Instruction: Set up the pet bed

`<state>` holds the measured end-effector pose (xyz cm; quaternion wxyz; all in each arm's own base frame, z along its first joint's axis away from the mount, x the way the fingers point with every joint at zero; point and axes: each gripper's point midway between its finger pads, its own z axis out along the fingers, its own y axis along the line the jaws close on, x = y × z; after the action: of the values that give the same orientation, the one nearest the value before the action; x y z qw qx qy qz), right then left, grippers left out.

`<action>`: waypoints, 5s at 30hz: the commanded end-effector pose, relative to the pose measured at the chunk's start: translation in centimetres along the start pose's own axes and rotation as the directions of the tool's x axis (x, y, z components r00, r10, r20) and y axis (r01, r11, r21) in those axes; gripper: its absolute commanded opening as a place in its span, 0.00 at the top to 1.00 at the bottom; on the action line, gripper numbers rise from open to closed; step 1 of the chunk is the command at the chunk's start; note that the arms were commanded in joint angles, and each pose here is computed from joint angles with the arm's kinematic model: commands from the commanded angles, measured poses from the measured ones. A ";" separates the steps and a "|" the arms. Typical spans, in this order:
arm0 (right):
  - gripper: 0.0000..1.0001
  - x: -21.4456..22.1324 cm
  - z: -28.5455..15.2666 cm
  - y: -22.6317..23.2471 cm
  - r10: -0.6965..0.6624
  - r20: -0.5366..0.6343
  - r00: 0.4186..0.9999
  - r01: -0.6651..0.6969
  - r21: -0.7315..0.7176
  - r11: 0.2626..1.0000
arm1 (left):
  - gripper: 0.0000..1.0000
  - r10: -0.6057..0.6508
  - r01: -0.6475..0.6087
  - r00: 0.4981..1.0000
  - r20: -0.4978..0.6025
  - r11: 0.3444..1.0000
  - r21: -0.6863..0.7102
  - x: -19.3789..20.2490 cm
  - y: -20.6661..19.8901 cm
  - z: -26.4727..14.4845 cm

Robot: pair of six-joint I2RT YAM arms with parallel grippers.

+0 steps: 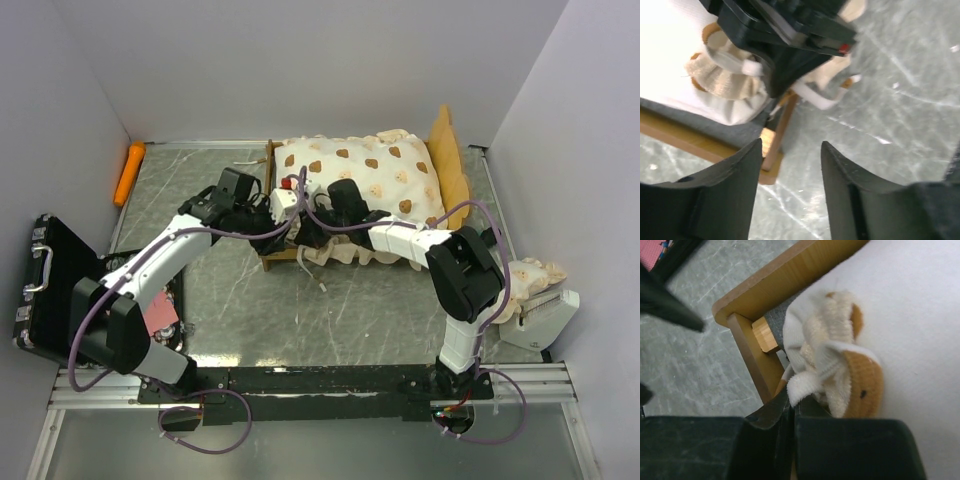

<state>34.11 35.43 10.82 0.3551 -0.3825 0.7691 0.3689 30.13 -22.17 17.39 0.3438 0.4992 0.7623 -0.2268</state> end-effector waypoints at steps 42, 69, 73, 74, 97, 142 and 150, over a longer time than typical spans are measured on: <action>0.45 -1.8 -8.8 6.7 -0.100 0.172 0.980 0.089 0.072 0.993 | 0.42 0.244 -0.245 0.967 -0.072 0.970 0.002 4.8 3.8 4.1; 0.61 6.0 -2.7 4.3 0.019 0.346 0.938 -0.075 0.150 0.986 | 0.43 0.337 -0.300 0.930 -0.145 0.927 0.226 8.8 1.3 8.1; 0.60 6.2 -3.2 4.0 0.008 0.335 0.942 -0.068 0.167 0.984 | 0.36 0.366 -0.333 0.930 -0.022 0.869 0.365 6.0 -1.7 5.7; 0.60 6.2 -3.4 3.9 0.005 0.332 0.943 -0.066 0.171 0.983 | 0.34 0.380 -0.352 0.925 -0.003 0.859 0.371 5.6 -2.0 5.4; 0.58 6.8 -4.1 3.0 0.020 0.317 0.948 -0.083 0.185 0.979 | 0.99 0.260 -0.180 0.934 -0.245 0.935 0.307 9.5 0.8 9.9; 0.42 -3.6 -11.4 5.7 -0.038 0.817 0.575 -0.152 0.153 0.976 | 0.99 -0.070 0.030 0.995 0.072 0.892 0.452 -7.5 -8.5 2.0; 0.60 -5.5 -11.9 5.7 -0.113 0.831 0.545 -0.105 0.201 0.974 | 0.99 -0.067 0.025 0.995 0.076 0.889 0.458 -7.7 -8.6 2.0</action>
<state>27.64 29.37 11.56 0.6000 -0.1548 0.6963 0.3622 26.79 -28.69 14.35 0.1923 0.5443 0.7496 -0.3237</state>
